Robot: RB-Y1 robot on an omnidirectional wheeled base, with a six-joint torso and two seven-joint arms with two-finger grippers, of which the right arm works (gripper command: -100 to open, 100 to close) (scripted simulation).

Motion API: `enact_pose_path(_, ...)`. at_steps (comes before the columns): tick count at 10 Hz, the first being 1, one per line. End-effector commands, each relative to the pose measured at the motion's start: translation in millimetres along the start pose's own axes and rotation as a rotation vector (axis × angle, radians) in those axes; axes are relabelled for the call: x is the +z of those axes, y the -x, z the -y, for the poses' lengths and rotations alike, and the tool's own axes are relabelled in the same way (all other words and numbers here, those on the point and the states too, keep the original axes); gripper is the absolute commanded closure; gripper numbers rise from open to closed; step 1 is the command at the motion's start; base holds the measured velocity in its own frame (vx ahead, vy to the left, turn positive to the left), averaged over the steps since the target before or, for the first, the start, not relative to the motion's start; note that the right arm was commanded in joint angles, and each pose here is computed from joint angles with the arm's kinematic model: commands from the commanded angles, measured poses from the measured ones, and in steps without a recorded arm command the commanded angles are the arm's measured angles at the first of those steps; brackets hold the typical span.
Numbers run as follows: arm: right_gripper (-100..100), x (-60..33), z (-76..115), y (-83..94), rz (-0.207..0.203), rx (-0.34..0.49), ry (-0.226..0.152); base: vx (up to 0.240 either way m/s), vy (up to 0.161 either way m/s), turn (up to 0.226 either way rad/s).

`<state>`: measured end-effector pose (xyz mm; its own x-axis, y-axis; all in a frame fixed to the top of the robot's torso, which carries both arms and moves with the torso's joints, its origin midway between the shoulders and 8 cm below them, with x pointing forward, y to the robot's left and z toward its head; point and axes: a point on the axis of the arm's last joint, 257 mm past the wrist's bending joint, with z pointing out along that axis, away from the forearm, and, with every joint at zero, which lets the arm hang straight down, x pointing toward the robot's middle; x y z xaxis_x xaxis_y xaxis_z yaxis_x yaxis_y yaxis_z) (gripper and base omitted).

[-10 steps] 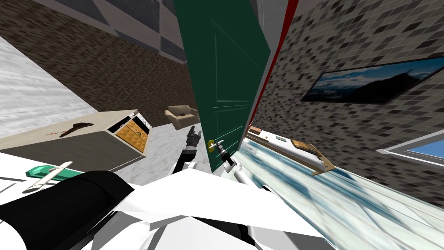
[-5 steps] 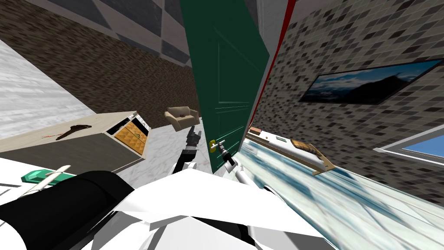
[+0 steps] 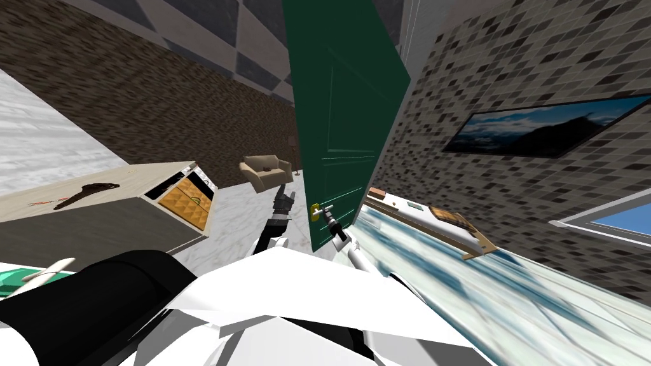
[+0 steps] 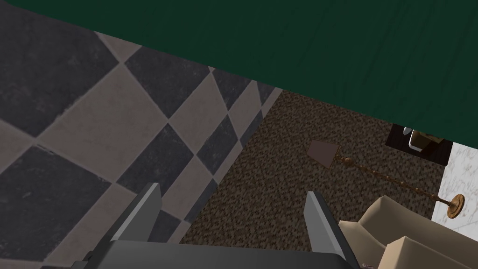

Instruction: Push the door open

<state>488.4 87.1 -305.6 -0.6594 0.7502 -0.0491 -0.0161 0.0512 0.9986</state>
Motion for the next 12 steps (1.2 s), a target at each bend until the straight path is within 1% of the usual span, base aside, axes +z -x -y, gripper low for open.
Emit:
enact_pose_path(1,100,-0.1,0.7,20.2,0.032,-0.01,-0.005,0.063,0.151,-0.043)
enact_pose_path(2,100,-0.1,0.7,20.2,0.032,-0.01,-0.005,0.051,0.091,-0.021)
enact_pose_path(5,100,-2.8,1.9,42.9,0.075,-0.016,-0.008,0.061,0.114,-0.043)
enact_pose_path(7,100,-3.7,2.0,51.4,0.092,-0.017,-0.009,0.078,0.143,-0.056)
enact_pose_path(8,100,-4.6,1.9,59.6,0.109,-0.018,-0.009,0.068,0.154,-0.047)
enact_pose_path(12,100,-6.4,0.8,80.8,0.159,-0.013,-0.008,0.073,0.151,-0.053)
